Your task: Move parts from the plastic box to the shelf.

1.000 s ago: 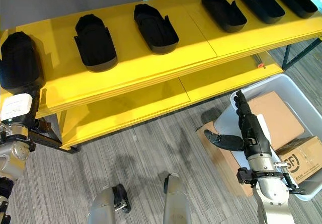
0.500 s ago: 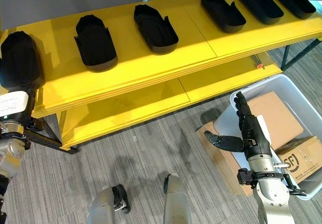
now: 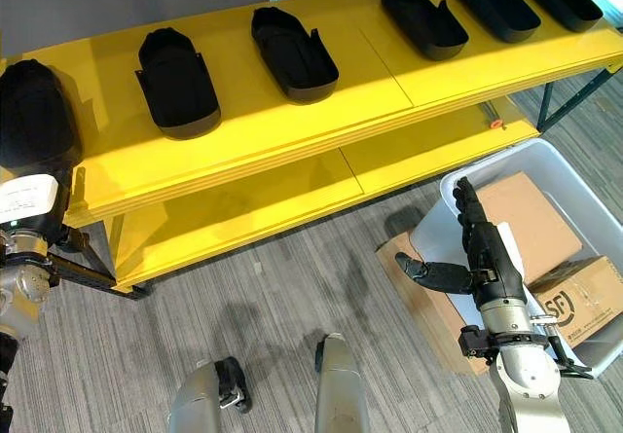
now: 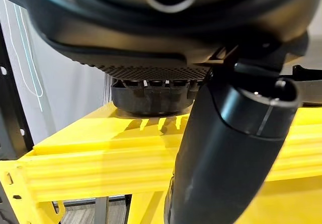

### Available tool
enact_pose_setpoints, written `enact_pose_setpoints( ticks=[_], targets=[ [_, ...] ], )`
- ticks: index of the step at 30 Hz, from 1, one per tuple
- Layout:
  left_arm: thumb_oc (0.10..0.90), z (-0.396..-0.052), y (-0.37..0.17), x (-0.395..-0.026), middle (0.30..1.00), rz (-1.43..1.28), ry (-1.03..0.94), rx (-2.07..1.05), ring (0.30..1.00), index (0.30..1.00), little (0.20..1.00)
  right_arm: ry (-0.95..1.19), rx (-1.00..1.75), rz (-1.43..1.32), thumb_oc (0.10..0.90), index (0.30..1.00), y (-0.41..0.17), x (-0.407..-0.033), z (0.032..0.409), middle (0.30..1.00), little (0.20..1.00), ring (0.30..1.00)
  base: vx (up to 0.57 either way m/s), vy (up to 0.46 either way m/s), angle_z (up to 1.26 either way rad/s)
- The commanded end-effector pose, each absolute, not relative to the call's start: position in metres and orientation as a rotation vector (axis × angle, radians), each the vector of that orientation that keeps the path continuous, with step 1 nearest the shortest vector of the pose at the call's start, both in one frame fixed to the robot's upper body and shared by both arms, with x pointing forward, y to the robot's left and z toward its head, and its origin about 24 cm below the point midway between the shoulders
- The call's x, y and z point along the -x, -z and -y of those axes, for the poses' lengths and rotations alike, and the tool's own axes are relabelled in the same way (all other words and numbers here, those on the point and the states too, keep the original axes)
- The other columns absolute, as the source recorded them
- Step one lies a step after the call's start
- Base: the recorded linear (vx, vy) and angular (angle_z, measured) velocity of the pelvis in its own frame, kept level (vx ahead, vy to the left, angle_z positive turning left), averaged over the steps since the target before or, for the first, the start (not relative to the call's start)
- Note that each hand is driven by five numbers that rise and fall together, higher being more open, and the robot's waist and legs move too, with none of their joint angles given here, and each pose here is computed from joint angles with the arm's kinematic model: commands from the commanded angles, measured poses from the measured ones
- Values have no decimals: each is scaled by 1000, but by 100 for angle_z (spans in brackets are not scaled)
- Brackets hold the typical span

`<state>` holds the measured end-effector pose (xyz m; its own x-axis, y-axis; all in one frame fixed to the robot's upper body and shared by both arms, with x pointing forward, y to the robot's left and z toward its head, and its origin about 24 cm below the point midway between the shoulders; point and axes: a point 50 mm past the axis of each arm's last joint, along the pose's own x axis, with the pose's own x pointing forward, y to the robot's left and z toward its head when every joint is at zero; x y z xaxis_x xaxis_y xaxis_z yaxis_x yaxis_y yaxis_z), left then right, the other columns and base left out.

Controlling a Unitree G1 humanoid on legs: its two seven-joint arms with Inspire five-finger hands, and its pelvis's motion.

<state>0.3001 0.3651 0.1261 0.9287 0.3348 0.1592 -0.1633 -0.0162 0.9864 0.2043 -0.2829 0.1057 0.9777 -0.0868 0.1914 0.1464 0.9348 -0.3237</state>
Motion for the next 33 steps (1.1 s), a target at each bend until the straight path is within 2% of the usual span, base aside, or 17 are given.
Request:
enact_pose_setpoints(
  ticks=[1,16,33],
  targets=[
    [900,-373,-191,-308,1000,49,-574,-1557,1000,1000,1000,134,417,477,900,1000,-167,-200,285,1000,1000,1000,0,0,0],
    [900,-352,-162,-293,1000,110,-485,-1465,1000,1000,1000,144,404,449,900,1000,-160,-202,285,1000,1000,1000,-17,-12,1],
    [900,-306,-120,-249,1000,227,-337,-1020,1000,1000,1000,169,397,409,900,1000,-148,-200,288,1000,1000,1000,14,-53,3]
  ],
)
